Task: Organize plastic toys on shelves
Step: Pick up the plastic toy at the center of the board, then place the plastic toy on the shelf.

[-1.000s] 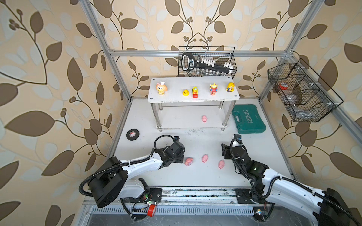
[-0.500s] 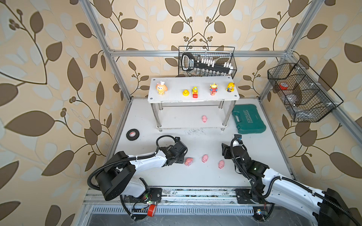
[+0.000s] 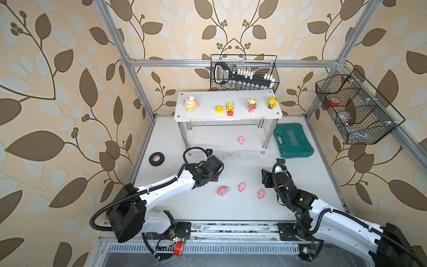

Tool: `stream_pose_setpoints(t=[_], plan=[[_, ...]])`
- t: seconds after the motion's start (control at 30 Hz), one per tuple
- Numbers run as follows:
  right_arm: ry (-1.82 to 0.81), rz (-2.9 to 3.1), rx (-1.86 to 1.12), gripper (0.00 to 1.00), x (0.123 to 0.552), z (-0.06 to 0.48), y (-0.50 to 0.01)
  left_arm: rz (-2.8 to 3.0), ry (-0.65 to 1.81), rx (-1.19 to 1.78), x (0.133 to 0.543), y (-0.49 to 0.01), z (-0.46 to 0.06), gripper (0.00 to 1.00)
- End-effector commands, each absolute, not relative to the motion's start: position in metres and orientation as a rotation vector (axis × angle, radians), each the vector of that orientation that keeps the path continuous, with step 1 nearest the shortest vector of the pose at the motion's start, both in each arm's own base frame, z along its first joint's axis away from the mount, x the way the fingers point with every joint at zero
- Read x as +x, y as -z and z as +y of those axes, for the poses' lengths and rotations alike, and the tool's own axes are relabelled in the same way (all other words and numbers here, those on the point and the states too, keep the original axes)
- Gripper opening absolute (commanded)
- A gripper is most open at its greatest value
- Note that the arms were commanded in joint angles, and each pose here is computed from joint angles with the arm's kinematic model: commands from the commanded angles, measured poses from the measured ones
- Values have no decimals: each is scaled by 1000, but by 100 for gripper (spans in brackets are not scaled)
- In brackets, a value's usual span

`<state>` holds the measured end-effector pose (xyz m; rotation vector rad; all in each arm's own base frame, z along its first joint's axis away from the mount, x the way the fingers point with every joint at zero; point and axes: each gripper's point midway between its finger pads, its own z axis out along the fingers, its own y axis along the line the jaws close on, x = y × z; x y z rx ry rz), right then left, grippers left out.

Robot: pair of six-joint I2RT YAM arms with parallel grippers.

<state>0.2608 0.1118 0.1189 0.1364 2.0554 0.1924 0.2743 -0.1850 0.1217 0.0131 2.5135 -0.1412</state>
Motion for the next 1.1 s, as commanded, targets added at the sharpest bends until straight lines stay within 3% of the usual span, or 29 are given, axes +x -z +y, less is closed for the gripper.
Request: stream_pose_setpoints(t=[0.0,0.17,0.37,0.73,1.07], plan=[[-210,2041,144,66,261,111,-122,2486,59,-39,306,-146,-164,32],[-214,2032,151,66,260,110,-124,2457,102,-128,361,-153,-161,32],[-215,2030,154,66,260,109,-123,2402,80,-165,395,-150,-168,31],[-220,2036,144,66,260,111,-123,2161,-1,-335,414,-162,-142,30],[-225,2036,141,66,260,112,-123,2096,-20,-445,415,-141,-130,30]])
